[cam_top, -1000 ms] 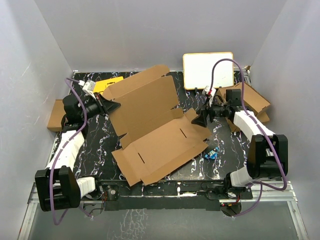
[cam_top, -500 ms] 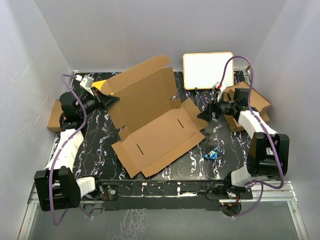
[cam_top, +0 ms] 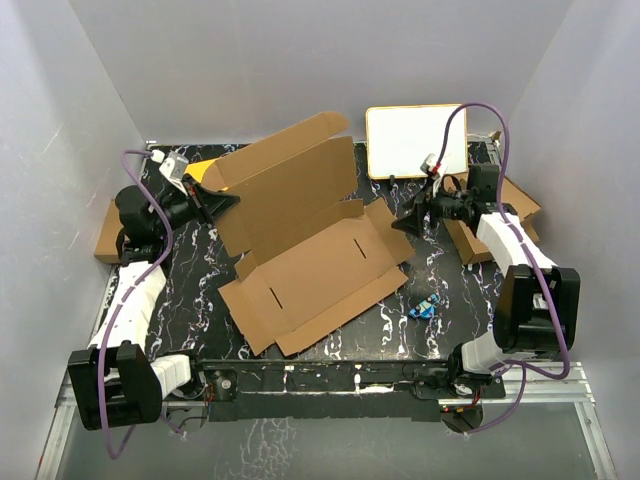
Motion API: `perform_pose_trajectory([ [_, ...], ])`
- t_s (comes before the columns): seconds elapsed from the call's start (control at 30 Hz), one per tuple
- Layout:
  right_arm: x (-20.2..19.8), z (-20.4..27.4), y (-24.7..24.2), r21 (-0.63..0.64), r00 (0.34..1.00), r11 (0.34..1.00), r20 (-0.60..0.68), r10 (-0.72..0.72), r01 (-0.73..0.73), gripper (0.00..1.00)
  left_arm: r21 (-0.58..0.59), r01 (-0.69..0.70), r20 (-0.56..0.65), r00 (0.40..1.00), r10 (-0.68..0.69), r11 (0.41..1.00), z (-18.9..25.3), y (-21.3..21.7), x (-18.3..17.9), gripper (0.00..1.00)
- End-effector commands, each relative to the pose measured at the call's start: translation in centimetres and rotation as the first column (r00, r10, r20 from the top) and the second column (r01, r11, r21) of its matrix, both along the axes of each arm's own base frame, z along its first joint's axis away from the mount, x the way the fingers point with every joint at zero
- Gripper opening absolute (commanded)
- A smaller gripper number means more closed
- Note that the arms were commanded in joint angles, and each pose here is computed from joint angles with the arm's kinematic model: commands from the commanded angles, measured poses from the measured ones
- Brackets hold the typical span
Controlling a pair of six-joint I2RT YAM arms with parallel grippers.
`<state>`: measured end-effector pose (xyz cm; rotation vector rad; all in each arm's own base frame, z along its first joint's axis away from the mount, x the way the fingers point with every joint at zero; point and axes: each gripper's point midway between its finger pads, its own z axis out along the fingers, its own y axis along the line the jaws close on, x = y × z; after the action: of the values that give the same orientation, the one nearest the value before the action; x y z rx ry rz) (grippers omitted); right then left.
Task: Fold the paper box
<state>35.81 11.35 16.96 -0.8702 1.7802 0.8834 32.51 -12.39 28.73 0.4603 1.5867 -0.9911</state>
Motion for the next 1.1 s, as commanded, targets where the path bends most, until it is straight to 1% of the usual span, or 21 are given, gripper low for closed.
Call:
perform_pose_trajectory([
  [0.0, 1.9, 5.1, 1.2, -0.006, 0.975, 0.994, 0.194, 0.111, -0.112, 0.79, 0.024, 0.071, 0.176, 0.982, -0.075, 0.997, 4.4, -0.8, -1.9, 0.00],
  [0.1, 3.0, 6.4, 3.1, -0.027, 0.964, 0.989, 0.221, 0.149, -0.147, 0.79, 0.014, 0.108, 0.213, 0.971, -0.108, 0.994, 5.1, -1.3, -2.7, 0.00],
  [0.17, 3.8, 7.7, 4.9, -0.035, 0.953, 0.985, 0.247, 0.173, -0.170, 0.83, 0.014, 0.119, 0.220, 0.968, -0.119, 0.993, 5.1, -1.5, -2.9, 0.00],
  [0.23, 4.7, 9.4, 6.4, -0.011, 0.950, 0.981, 0.248, 0.190, -0.193, 0.84, 0.014, 0.124, 0.221, 0.967, -0.124, 0.992, 5.1, -1.6, -3.0, 0.00],
  [0.33, 6.9, 11.3, 7.8, 0.058, 0.965, 0.983, 0.210, 0.160, -0.175, 0.86, 0.017, 0.130, 0.229, 0.965, -0.130, 0.991, 5.2, -1.7, -3.2, 0.00],
  [0.43, 8.8, 11.7, 8.4, 0.084, 0.968, 0.980, 0.189, 0.164, -0.182, 0.85, 0.019, 0.134, 0.234, 0.963, -0.134, 0.991, 5.3, -1.7, -3.5, 0.00],
  [0.53, 8.8, 12.1, 9.0, 0.090, 0.956, 0.968, 0.201, 0.213, -0.234, 0.86, 0.021, 0.140, 0.236, 0.961, -0.141, 0.990, 5.2, -1.9, -3.7, 0.00],
  [0.57, 8.5, 12.2, 9.4, 0.092, 0.950, 0.963, 0.207, 0.232, -0.255, 0.84, 0.021, 0.141, 0.236, 0.961, -0.142, 0.990, 5.1, -1.9, -3.7, 0.00],
  [0.63, 7.6, 12.4, 10.2, 0.099, 0.933, 0.946, 0.224, 0.282, -0.309, 0.79, 0.024, 0.140, 0.240, 0.960, -0.142, 0.990, 5.1, -1.9, -3.7, 0.00],
  [0.73, 6.3, 13.0, 11.3, 0.099, 0.903, 0.920, 0.261, 0.343, -0.378, 0.63, 0.028, 0.146, 0.240, 0.959, -0.148, 0.989, 5.0, -2.0, -3.7, 0.00],
  [0.8, 5.9, 13.5, 11.5, 0.105, 0.887, 0.907, 0.281, 0.366, -0.407, 0.49, 0.031, 0.147, 0.239, 0.959, -0.151, 0.989, 4.9, -2.0, -3.6, 0.00],
  [0.83, 5.8, 13.7, 11.6, 0.106, 0.882, 0.903, 0.287, 0.373, -0.416, 0.38, 0.033, 0.147, 0.239, 0.959, -0.151, 0.989, 4.9, -1.9, -3.5, 0.00],
  [0.87, 5.6, 13.9, 11.6, 0.107, 0.876, 0.898, 0.294, 0.382, -0.427, 0.29, 0.035, 0.150, 0.240, 0.959, -0.154, 0.988, 4.9, -2.0, -3.5, 0.00],
  [0.93, 5.3, 14.1, 11.4, 0.105, 0.867, 0.891, 0.308, 0.392, -0.441, 0.15, 0.039, 0.151, 0.239, 0.958, -0.156, 0.988, 4.9, -2.0, -3.5, 0.00],
  [1.0, 5.0, 14.3, 11.2, 0.101, 0.854, 0.884, 0.327, 0.403, -0.456, 0.09, 0.045, 0.149, 0.237, 0.959, -0.155, 0.988, 4.8, -1.9, -3.4, 0.00],
  [1.07, 4.8, 14.6, 10.8, 0.094, 0.848, 0.884, 0.346, 0.402, -0.457, 0.08, 0.049, 0.145, 0.235, 0.960, -0.152, 0.988, 4.6, -1.9, -3.2, 0.00],
])
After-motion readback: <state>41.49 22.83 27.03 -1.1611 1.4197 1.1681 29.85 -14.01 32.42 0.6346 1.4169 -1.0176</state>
